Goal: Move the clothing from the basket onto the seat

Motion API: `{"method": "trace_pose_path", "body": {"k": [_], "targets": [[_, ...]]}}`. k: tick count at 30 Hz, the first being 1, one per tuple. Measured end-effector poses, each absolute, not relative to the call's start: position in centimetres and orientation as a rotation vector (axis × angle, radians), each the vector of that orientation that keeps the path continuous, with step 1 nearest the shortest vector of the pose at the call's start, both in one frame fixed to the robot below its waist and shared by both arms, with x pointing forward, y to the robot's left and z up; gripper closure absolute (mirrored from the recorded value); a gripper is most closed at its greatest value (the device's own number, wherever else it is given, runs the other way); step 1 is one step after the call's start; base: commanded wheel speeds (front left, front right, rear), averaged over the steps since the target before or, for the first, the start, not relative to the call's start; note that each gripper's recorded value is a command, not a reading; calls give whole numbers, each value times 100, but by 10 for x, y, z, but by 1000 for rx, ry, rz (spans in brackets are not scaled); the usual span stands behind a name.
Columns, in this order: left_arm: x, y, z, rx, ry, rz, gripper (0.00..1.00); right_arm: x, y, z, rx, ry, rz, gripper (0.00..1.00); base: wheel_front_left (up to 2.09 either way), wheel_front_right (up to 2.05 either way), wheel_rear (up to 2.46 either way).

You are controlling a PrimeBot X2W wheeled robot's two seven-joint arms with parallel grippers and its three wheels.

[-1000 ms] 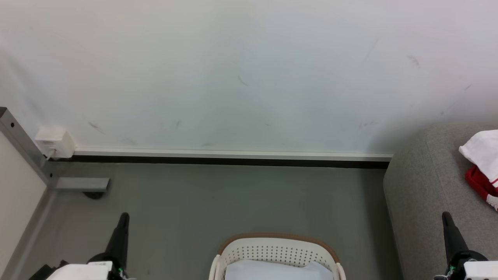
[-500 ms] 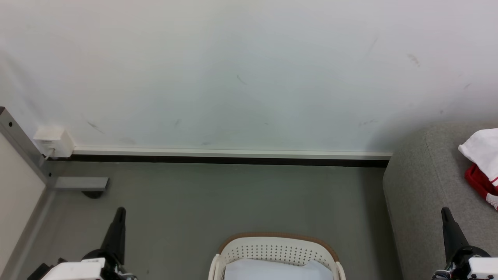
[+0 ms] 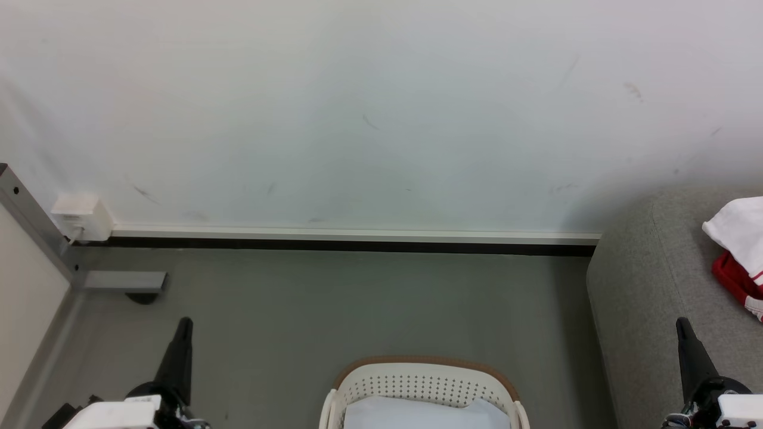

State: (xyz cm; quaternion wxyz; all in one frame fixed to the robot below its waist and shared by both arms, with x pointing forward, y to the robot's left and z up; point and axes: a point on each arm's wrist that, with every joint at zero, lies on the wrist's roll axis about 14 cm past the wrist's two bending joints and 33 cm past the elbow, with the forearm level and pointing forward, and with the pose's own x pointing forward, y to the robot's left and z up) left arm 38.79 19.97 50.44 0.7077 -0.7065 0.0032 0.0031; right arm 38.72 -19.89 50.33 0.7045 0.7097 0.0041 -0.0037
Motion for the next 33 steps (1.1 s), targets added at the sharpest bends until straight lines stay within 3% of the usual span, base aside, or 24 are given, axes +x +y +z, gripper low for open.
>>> {"method": "trace_pose_path", "body": {"k": [33], "targets": [[388, 200, 505, -1569, 7, 7, 100, 387, -199, 503, 1578, 9, -8, 100, 0, 0, 0]]}}
